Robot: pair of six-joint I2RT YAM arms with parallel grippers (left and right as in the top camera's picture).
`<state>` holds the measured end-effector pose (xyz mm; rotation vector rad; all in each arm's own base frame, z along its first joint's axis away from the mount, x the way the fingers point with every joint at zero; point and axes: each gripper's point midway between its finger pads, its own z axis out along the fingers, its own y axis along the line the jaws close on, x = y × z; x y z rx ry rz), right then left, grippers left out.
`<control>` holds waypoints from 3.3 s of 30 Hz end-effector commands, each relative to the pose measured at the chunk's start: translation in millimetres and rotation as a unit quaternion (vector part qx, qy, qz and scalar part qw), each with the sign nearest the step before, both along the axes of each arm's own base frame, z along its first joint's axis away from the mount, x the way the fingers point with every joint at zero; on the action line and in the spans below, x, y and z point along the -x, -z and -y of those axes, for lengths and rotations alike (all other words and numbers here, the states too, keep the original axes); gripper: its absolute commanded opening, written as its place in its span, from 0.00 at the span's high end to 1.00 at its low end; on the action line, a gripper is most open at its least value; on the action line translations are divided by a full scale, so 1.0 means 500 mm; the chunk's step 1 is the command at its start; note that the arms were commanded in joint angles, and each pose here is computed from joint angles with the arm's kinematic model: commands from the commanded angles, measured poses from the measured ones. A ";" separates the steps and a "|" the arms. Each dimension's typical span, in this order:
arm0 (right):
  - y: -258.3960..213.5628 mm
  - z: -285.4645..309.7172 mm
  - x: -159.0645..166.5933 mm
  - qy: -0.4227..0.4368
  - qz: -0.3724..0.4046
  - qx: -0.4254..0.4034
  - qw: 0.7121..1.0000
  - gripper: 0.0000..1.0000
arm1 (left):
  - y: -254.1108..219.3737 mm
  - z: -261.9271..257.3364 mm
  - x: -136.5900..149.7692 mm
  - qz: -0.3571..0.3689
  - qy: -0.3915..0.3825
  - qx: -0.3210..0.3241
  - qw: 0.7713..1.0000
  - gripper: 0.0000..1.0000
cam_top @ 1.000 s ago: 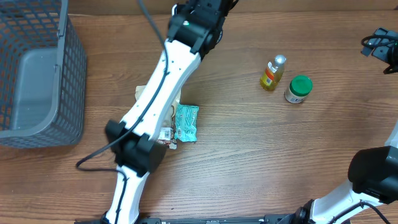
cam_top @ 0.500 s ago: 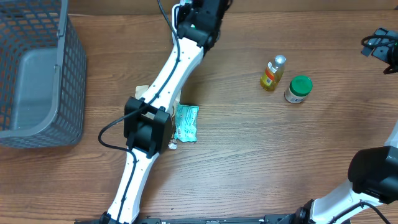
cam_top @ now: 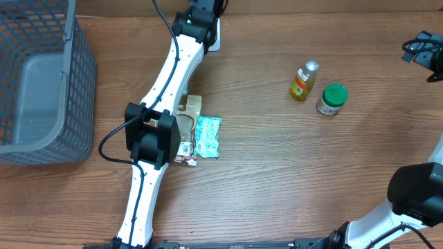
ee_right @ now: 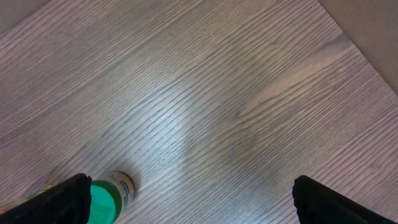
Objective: Scan the item barcode
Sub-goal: 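Carry the Kleenex pack with the left gripper toward the scanner, then hold the Kleenex pack beside the scanner window with the left gripper, then carry the Kleenex pack right toward the green-lidded jar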
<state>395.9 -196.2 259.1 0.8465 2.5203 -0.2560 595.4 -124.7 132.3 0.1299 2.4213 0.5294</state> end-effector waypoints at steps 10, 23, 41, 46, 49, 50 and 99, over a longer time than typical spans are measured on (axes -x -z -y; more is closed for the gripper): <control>-0.012 0.004 0.000 0.004 0.008 0.006 1.000 0.00 | 0.113 -0.046 0.213 -0.275 -0.061 0.167 0.945 0.50; -0.012 0.004 0.000 0.004 0.008 0.006 1.000 0.00 | 0.167 -0.099 0.204 -0.299 -0.057 0.242 0.921 0.49; -0.012 0.004 0.000 0.004 0.008 0.006 1.000 0.00 | 0.274 -0.106 0.214 -0.316 -0.047 0.302 0.898 0.88; -0.012 0.004 0.000 0.004 0.008 0.006 1.000 0.00 | 0.232 -0.060 0.201 -0.313 0.030 0.377 0.871 0.96; -0.012 0.004 0.000 0.004 0.008 0.006 1.000 0.00 | 0.171 -0.027 0.180 -0.291 0.072 0.435 0.849 0.96; -0.012 0.004 0.000 0.004 0.008 0.006 1.000 0.00 | 0.147 -0.020 0.170 -0.280 0.080 0.450 0.844 0.96; -0.012 0.004 0.000 0.004 0.008 0.006 1.000 0.00 | -0.040 0.046 -0.109 0.113 0.024 -0.043 0.992 0.96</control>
